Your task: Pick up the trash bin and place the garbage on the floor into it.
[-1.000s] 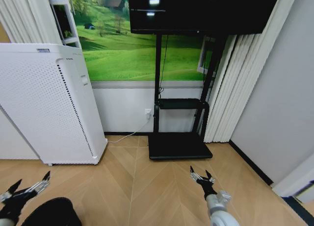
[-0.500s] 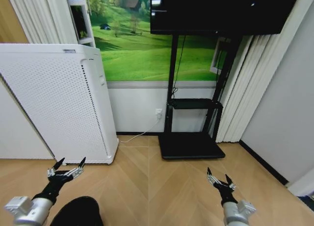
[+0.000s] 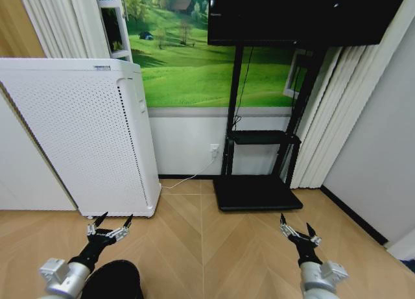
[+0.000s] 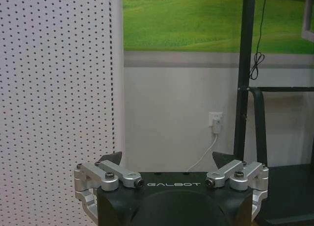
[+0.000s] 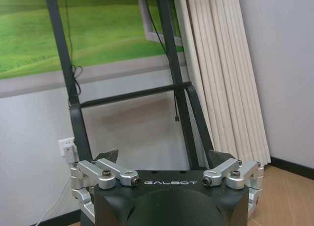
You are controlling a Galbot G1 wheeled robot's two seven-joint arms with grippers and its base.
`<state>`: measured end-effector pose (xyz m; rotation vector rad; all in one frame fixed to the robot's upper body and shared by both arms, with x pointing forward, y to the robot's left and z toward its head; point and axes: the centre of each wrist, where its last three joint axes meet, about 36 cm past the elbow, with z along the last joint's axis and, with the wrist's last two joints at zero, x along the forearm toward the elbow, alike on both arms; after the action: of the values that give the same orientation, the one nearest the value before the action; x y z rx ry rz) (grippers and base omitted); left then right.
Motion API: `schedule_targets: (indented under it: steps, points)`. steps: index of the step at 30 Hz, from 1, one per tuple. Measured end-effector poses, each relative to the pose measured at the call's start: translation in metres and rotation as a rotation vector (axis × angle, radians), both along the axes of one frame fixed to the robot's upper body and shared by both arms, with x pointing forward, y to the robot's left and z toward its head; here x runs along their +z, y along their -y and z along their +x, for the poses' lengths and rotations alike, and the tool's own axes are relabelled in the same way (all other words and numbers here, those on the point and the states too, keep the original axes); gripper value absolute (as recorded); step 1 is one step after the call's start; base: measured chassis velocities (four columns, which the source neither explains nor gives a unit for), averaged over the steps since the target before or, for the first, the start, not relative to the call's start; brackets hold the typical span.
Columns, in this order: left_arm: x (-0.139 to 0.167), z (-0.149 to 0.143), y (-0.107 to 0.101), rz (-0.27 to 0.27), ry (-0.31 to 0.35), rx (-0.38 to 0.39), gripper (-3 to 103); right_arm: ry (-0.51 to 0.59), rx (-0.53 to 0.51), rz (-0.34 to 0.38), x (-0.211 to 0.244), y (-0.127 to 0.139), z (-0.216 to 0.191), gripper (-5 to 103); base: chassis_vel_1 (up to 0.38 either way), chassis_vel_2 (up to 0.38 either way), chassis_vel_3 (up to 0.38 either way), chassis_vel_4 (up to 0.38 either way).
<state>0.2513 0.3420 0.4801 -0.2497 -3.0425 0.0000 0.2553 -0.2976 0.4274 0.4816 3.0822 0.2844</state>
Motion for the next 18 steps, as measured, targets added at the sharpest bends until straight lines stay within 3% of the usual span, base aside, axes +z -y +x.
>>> schedule_targets:
  steps: [9,11,18]
  points:
    - [0.009,-0.002,0.013,0.005,0.014,-0.031,100,-0.016,0.025,-0.019,0.022,-0.019,-0.024,100,0.000,0.000,0.000,0.000]
    - [0.012,-0.006,0.014,0.005,0.016,-0.042,100,-0.021,0.065,-0.071,0.022,-0.022,-0.031,100,0.000,0.000,0.000,0.000]
    - [0.008,-0.013,0.020,0.003,0.006,-0.062,100,-0.006,0.195,-0.130,0.011,-0.034,-0.035,100,0.000,0.000,0.000,0.000]
